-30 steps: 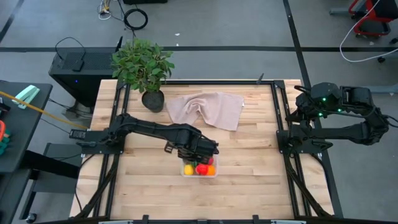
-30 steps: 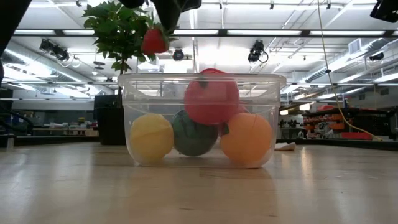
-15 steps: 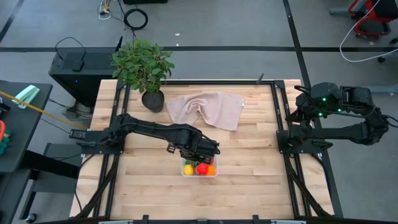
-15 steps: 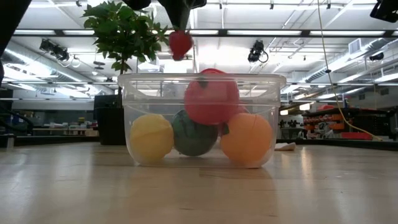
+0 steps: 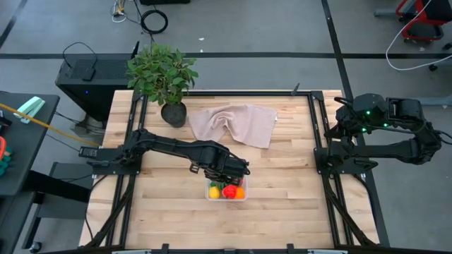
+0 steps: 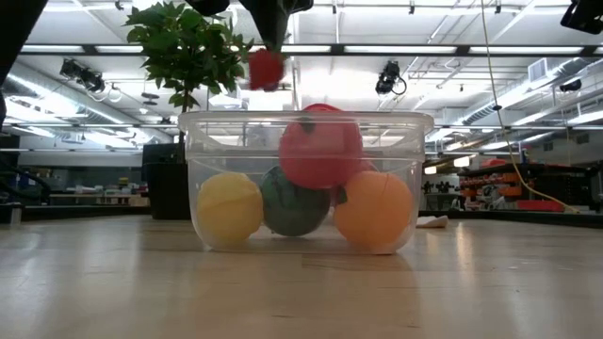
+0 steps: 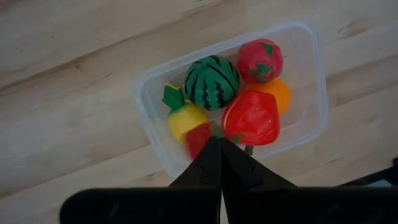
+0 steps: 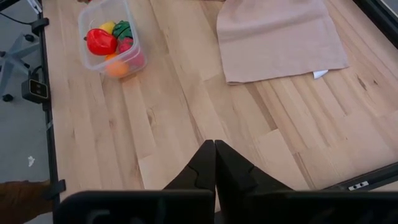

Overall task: Pick and placing Produce into tupperware
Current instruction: Put the strawberry into the transparent bin, then return to Home Position

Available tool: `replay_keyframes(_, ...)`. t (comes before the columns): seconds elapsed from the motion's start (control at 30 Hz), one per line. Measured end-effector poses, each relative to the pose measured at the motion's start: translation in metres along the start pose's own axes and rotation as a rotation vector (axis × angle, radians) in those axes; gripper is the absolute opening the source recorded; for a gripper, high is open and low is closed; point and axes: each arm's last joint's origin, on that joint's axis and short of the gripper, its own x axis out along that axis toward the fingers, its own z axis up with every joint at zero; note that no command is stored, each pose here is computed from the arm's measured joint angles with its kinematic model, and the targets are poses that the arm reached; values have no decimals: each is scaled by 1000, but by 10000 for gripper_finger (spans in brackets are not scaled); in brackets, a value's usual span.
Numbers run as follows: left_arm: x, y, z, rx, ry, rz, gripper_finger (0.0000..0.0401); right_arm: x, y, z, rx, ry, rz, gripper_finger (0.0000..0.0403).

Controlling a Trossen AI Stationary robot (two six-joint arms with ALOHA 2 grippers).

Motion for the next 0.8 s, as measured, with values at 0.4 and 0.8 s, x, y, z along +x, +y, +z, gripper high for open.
replay_keyframes(0.4,0,0,-1,-7,-9,-1,40,0,0,0,2,0,0,7)
replay_keyframes(0.8,0,-4,-3,5,-41,-31,120,0,0,0,2,0,0,7)
